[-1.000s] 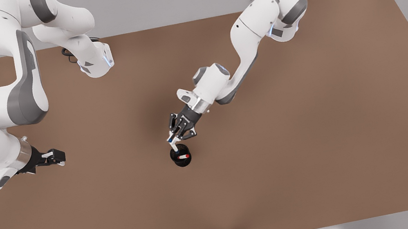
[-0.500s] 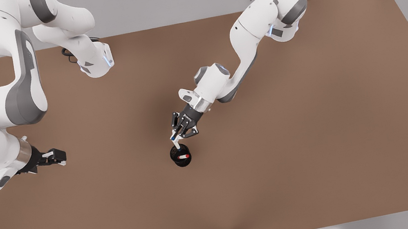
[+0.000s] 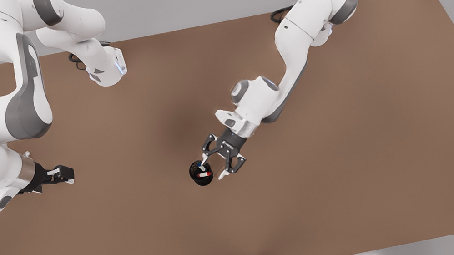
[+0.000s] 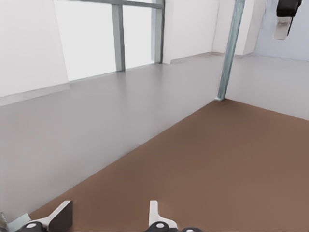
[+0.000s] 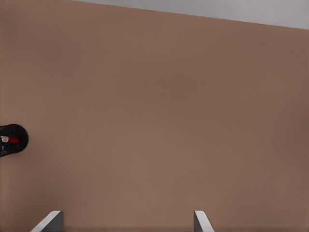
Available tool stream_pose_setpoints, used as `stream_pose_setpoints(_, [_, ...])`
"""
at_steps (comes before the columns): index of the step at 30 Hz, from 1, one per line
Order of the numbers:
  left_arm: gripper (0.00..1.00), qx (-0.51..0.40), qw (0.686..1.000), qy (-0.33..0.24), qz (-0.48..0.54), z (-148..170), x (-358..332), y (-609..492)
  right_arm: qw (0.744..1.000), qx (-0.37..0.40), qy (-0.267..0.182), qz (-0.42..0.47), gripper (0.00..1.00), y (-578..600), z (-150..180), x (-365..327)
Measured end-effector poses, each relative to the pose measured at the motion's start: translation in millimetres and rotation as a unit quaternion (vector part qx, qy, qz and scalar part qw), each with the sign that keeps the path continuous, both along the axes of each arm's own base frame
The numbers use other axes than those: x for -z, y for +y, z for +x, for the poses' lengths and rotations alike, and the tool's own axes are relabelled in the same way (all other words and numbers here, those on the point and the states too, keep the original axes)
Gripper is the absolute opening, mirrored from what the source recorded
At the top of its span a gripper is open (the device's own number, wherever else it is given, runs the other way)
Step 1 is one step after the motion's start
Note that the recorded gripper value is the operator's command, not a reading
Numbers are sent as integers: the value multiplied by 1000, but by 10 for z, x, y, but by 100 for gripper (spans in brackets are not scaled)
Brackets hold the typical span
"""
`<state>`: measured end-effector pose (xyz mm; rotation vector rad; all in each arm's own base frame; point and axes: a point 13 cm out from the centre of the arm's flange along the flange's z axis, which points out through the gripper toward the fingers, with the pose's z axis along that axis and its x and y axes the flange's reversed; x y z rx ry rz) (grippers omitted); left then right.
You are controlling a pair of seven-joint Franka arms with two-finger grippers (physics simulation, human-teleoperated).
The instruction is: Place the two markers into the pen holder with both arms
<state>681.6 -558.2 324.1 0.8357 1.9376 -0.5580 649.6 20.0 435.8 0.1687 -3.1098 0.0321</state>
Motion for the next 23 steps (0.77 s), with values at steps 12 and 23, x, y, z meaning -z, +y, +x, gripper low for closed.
stream_pose_setpoints(12, [100,-183,895,281,294,367,-1463,4835,1000,3,1,0,100,-37,-1,10])
stream_pose_setpoints(23, [100,-276,819,427,267,-533,-1441,4732,1000,2,2,0,100,-29,-5,11])
